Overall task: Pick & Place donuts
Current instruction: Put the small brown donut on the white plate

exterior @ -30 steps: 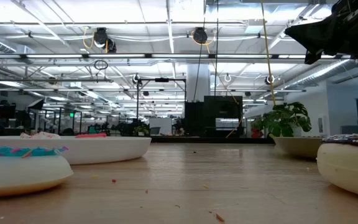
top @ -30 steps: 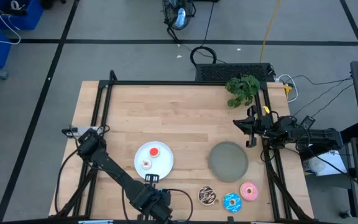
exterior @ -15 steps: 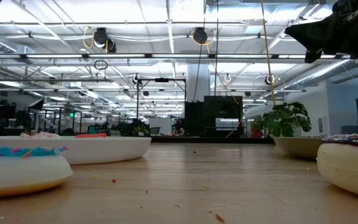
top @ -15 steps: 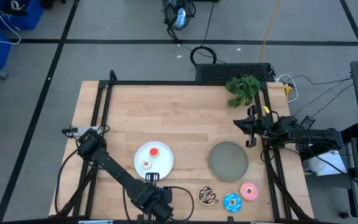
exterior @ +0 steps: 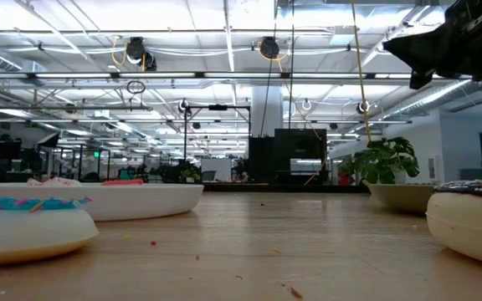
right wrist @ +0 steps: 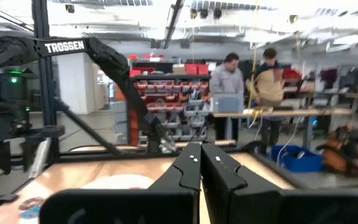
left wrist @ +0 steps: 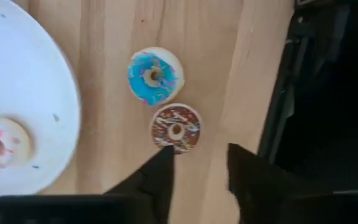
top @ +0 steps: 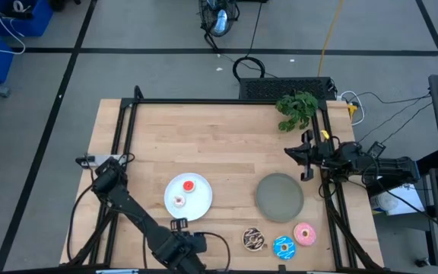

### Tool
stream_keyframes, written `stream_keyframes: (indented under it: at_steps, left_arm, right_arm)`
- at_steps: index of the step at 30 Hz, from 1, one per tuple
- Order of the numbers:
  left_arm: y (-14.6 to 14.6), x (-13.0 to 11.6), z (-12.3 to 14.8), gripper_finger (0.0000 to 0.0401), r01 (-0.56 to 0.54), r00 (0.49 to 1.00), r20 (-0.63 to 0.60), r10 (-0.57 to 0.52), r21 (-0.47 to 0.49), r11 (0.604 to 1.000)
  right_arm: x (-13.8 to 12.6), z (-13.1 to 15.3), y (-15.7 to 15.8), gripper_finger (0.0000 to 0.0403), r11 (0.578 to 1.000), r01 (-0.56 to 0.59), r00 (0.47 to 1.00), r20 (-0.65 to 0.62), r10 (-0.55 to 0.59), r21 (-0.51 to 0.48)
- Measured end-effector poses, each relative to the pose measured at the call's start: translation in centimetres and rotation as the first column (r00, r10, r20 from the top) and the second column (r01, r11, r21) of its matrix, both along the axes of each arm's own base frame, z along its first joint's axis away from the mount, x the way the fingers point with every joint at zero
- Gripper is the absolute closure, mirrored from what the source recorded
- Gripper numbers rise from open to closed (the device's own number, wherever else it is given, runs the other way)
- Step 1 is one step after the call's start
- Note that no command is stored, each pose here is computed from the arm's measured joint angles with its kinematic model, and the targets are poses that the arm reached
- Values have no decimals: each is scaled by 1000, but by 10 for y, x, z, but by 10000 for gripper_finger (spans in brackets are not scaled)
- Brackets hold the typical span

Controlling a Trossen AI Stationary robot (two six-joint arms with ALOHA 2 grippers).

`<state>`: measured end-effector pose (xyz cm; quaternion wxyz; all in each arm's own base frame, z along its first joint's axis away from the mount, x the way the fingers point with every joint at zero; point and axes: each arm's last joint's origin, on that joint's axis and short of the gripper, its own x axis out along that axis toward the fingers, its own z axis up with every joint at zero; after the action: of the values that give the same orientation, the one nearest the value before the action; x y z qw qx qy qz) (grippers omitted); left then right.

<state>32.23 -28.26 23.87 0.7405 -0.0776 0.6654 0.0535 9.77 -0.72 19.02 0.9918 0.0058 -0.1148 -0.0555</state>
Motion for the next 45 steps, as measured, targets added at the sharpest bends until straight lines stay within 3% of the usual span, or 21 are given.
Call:
stream_keyframes:
  at_steps: [7, 13, 32, 40, 45]
  left_arm:
    - [-1, 0, 0, 125, -135, 991, 5, 135, -16, 991]
    - [-2, -1, -1, 80, -140, 990, 19, 139, 4, 990]
    - [-10, 8, -53, 70, -32, 992, -117, 39, 67, 997]
    - [1, 5, -72, 70, -18, 983, -179, 36, 101, 995]
    - [5, 10, -78, 70, 14, 985, -171, -1, 73, 997]
  right_arm:
    - [0, 1, 2, 403, 998, -68, 998, 15, 68, 16]
    - [0, 2, 2, 403, 998, -58, 998, 19, 58, -15]
    - [-1, 3, 2, 403, 998, -47, 998, 33, 49, -48]
    - [-1, 4, 2, 403, 998, -47, 998, 35, 49, -48]
    - [-1, 4, 2, 403, 998, -47, 998, 34, 49, -48]
